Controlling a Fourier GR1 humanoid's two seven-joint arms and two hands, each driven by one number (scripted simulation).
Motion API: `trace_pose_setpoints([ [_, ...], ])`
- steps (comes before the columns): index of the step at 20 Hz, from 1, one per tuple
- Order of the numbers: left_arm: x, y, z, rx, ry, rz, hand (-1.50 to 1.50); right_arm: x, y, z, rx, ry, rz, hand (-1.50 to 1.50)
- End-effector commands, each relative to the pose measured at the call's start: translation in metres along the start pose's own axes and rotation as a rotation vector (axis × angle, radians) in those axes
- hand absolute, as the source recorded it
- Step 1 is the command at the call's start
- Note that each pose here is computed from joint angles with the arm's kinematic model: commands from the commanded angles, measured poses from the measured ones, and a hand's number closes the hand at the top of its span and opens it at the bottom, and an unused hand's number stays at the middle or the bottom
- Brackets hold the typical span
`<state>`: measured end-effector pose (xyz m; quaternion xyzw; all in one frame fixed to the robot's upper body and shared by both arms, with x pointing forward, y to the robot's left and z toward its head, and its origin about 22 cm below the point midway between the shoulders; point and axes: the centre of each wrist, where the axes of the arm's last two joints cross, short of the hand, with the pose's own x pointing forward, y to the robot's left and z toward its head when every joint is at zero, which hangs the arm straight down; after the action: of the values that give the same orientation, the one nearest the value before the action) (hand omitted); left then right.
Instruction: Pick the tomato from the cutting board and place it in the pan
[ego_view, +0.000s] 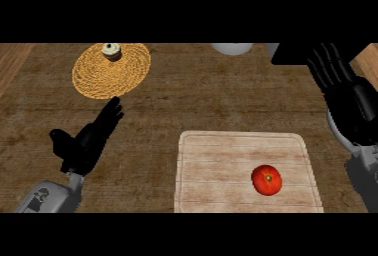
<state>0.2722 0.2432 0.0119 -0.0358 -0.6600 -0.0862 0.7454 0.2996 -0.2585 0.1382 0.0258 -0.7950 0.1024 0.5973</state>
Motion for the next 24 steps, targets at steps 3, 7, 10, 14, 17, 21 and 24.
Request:
trace_pose_setpoints([
  [3, -0.043, 0.006, 0.029, 0.212, 0.133, 0.097, 0.0, -0.034, 0.009, 0.05, -0.086, 0.131, -0.087, 1.5],
  [7, -0.055, 0.014, 0.038, 0.364, 0.225, 0.225, 0.0, -0.046, 0.027, 0.084, 0.075, 0.197, 0.217, 1.5],
  [10, -0.068, 0.008, 0.049, 0.413, 0.225, 0.23, 0.0, -0.061, 0.029, 0.119, -0.279, 0.108, 0.33, -1.5],
  [14, -0.07, 0.014, 0.058, 0.444, 0.227, 0.248, 0.0, -0.066, 0.079, 0.174, -0.361, 0.082, 0.383, -1.5],
  [17, -0.066, -0.001, 0.054, 0.43, 0.204, 0.24, 0.0, -0.064, 0.099, 0.202, -0.403, 0.099, 0.519, -1.5],
  [21, -0.071, -0.008, 0.056, 0.379, 0.23, 0.245, 0.0, -0.059, 0.123, 0.222, -0.473, 0.175, 0.612, -1.5],
  [24, -0.058, -0.01, 0.048, 0.396, 0.193, 0.244, 0.0, -0.034, 0.12, 0.198, -0.52, 0.227, 0.67, -1.5],
])
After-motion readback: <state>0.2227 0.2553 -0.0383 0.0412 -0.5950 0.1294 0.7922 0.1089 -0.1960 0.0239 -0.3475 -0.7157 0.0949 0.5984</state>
